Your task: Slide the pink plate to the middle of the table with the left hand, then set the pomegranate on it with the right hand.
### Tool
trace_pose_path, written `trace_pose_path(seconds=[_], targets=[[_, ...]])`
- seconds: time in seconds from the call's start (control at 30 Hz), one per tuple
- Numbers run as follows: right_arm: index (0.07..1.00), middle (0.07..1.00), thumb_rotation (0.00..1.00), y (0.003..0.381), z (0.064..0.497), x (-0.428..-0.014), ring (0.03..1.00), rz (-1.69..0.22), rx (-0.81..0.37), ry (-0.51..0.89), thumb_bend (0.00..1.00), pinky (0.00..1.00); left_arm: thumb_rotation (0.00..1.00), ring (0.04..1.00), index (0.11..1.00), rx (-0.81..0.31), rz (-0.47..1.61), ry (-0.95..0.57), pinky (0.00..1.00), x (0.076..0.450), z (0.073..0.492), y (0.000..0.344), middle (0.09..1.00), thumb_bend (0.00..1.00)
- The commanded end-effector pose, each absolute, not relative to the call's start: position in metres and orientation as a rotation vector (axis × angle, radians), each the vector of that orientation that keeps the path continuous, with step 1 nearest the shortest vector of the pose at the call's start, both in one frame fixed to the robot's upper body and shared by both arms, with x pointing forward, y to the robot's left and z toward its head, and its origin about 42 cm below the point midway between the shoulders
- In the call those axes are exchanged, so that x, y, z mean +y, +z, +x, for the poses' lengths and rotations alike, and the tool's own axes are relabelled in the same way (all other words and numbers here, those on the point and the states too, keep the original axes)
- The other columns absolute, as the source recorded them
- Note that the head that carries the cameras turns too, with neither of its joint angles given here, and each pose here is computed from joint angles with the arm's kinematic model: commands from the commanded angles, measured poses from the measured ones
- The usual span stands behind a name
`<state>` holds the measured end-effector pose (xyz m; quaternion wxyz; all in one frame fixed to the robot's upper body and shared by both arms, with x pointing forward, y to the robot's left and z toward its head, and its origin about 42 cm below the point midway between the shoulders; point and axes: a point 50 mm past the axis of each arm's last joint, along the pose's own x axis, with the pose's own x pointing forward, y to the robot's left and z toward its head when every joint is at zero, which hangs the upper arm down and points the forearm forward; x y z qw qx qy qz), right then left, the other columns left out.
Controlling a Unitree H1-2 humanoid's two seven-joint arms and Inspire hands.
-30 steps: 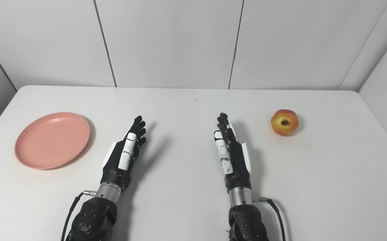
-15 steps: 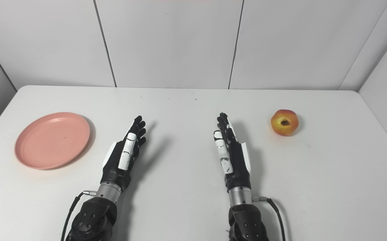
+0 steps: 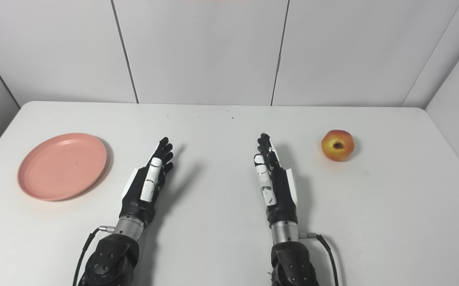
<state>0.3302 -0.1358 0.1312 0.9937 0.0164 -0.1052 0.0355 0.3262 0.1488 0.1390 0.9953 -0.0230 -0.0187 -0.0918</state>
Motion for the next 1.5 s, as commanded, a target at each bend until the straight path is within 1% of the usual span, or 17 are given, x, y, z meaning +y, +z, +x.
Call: trace_pose_path(seconds=[0.0,0.13,0.2,0.37,0.57,0.87,1.0,1.2,1.4,1.47], targets=[[0.944,0.943,0.98,0.141,0.335,-0.134,0.95,0.033,-0.253,0.08,0.65,0.97,1.0,1.0,1.0,-0.096,-0.048,-0.2,1.0,0.144,0.332,0.151,1.0,0.74],[0.945,0.943,0.98,0.141,0.334,-0.134,0.95,0.034,-0.252,0.079,0.64,0.96,1.0,1.0,1.0,-0.098,-0.054,-0.201,1.0,0.144,0.332,0.151,1.0,0.74],[0.945,0.943,0.98,0.141,0.334,-0.134,0.95,0.035,-0.249,0.08,0.65,0.97,1.0,1.0,1.0,-0.096,-0.05,-0.2,1.0,0.144,0.333,0.151,1.0,0.75],[0.943,0.941,0.97,0.141,0.334,-0.133,0.946,0.043,-0.253,0.08,0.62,0.96,1.0,1.0,1.0,-0.09,-0.05,-0.2,1.0,0.144,0.332,0.152,1.0,0.75],[0.94,0.939,0.97,0.14,0.334,-0.134,0.946,0.038,-0.248,0.079,0.64,0.96,1.0,1.0,1.0,-0.099,-0.046,-0.199,1.0,0.144,0.332,0.151,1.0,0.74],[0.941,0.94,0.97,0.14,0.333,-0.133,0.946,0.04,-0.248,0.077,0.62,0.96,1.0,1.0,1.0,-0.092,-0.058,-0.203,1.0,0.144,0.332,0.151,1.0,0.75],[0.941,0.938,0.97,0.139,0.333,-0.134,0.942,0.037,-0.244,0.075,0.64,0.95,1.0,1.0,1.0,-0.095,-0.055,-0.201,1.0,0.143,0.332,0.151,1.0,0.74],[0.94,0.937,0.96,0.135,0.331,-0.143,0.938,0.044,-0.238,0.07,0.65,0.96,1.0,1.0,1.0,-0.09,-0.055,-0.205,1.0,0.134,0.331,0.149,1.0,0.74],[0.948,0.942,0.98,0.127,0.33,-0.161,0.936,0.057,-0.233,0.075,0.62,0.97,1.0,1.0,1.0,-0.101,-0.028,-0.205,1.0,0.118,0.332,0.141,1.0,0.74],[0.952,0.944,0.98,0.125,0.33,-0.166,0.938,0.059,-0.231,0.079,0.63,0.97,1.0,1.0,1.0,-0.111,-0.023,-0.209,1.0,0.113,0.333,0.138,1.0,0.76]])
